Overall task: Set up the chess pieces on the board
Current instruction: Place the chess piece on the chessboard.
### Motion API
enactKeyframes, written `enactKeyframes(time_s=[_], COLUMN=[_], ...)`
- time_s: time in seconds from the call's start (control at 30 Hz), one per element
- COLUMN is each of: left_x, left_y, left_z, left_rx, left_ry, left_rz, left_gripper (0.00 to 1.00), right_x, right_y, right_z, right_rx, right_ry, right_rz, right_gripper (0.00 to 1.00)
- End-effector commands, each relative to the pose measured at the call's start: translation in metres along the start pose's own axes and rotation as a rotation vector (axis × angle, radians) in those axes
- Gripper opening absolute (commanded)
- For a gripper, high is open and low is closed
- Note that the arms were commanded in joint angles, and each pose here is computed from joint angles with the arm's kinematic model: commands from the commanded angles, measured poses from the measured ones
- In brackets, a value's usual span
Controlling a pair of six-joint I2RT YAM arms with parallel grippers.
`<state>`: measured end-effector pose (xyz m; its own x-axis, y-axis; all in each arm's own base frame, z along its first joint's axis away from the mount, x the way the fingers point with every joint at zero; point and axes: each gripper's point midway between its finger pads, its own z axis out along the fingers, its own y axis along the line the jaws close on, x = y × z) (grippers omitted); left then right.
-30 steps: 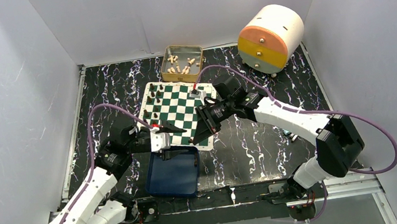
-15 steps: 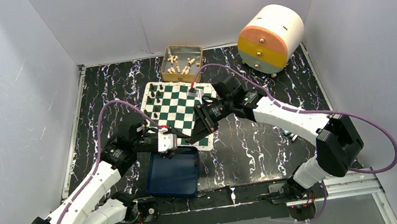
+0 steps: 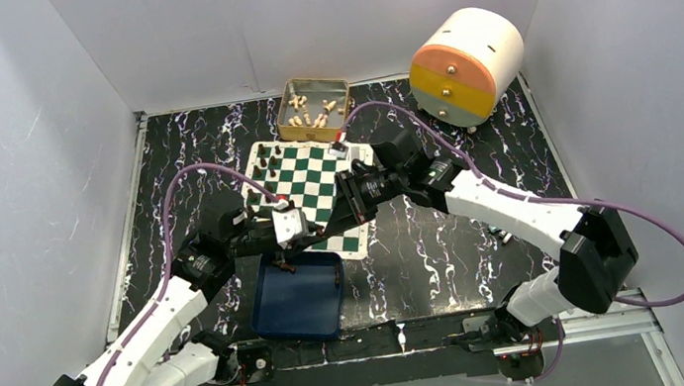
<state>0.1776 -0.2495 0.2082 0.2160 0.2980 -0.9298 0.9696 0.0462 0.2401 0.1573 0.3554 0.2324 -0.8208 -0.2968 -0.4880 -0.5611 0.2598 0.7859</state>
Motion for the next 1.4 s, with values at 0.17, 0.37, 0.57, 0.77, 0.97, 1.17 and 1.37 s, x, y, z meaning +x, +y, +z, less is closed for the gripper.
enactKeyframes(time_s=[0.17,0.37,0.57,0.77,0.97,1.17,1.37], left_x=[-0.033,-0.046,-0.043,-0.033,-0.032,-0.030,-0.022], left_y=[0.026,0.047,0.052,0.056,0.061,0.058,0.058], left_z=[0.002,0.004,0.006,0.005,0.002,0.004,0.002], left_rx=[-0.168,-0.286,-0.314,-0.359,-0.397,-0.379,-0.405], left_ry=[-0.108,-0.225,-0.241,-0.199,-0.224,-0.217,-0.186], left_rz=[-0.304,-0.502,-0.587,-0.599,-0.613,-0.617,-0.619], left_gripper=[0.00,0.00,0.00,0.00,0.00,0.00,0.00], right_x=[-0.070,-0.085,-0.091,-0.090,-0.090,-0.090,-0.093], right_y=[-0.007,-0.005,-0.006,-0.003,0.006,0.007,0.007], right_z=[-0.025,-0.030,-0.029,-0.026,-0.021,-0.022,-0.028], right_rx=[0.152,0.175,0.184,0.165,0.106,0.098,0.112], right_ry=[-0.435,-0.501,-0.512,-0.515,-0.509,-0.529,-0.565], right_rz=[-0.061,-0.091,-0.091,-0.083,-0.051,-0.041,-0.032], right_gripper=[0.23,0.23,0.22,0.22,0.30,0.25,0.22])
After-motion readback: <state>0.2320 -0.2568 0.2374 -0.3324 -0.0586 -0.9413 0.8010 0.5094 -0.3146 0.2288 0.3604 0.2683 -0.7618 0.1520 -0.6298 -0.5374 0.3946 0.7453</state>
